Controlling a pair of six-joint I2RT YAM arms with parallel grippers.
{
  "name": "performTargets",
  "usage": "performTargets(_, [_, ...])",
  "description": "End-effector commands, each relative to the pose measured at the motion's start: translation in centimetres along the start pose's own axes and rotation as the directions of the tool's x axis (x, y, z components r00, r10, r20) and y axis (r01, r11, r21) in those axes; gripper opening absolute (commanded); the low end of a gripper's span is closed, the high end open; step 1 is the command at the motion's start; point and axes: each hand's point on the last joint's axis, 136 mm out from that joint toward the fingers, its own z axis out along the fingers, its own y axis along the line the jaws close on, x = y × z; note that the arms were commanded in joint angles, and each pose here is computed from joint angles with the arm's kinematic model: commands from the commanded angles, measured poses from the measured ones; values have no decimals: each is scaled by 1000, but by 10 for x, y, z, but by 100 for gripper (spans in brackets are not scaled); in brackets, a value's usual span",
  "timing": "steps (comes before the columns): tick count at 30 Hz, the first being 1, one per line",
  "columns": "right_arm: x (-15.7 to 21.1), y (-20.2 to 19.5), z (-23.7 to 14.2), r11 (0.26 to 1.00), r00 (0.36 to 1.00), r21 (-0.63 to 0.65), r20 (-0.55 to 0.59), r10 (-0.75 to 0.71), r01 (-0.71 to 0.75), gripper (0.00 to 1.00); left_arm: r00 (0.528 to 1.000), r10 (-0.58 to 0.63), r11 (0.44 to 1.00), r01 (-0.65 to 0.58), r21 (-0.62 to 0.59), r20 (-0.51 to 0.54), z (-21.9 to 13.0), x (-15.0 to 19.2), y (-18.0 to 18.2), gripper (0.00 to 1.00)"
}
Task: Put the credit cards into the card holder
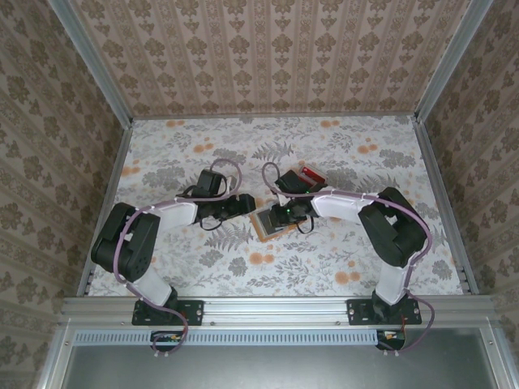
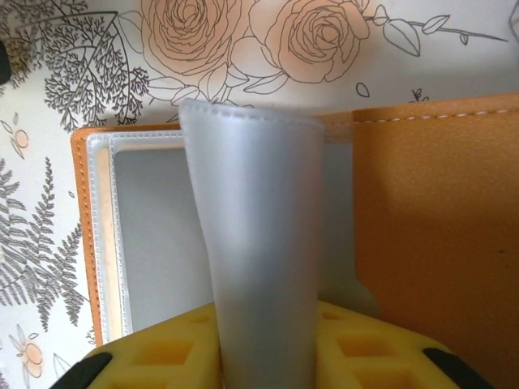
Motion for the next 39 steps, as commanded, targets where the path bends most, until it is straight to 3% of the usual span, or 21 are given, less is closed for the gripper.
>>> performTargets(1, [10, 10, 2, 989, 997, -132, -14, 71, -72, 24, 999, -31, 999, 31, -12, -12, -2, 1, 13, 78])
performTargets(9, [0, 29, -6, 940, 982, -299, 42, 186, -165, 13, 995, -100, 995, 100, -6, -16, -2, 14, 29, 78])
performTargets(18, [4, 37, -2, 911, 942, -309, 106, 319, -274, 17, 993, -114, 993, 114, -24, 6, -18, 24, 36, 74])
performTargets(28, [7, 40, 0, 904, 935, -320, 117, 334, -283, 22, 993, 30, 999, -27, -25, 115, -65, -9, -22, 55])
performTargets(35, [5, 40, 1, 902, 932, -323, 126, 340, -285, 24, 994, -58, 994, 49, 96, 89, -47, 6, -55, 48])
performTargets(39, [6, 37, 1, 904, 931, -318, 129, 341, -287, 25, 995, -92, 993, 87, 83, 49, -29, 19, -54, 46])
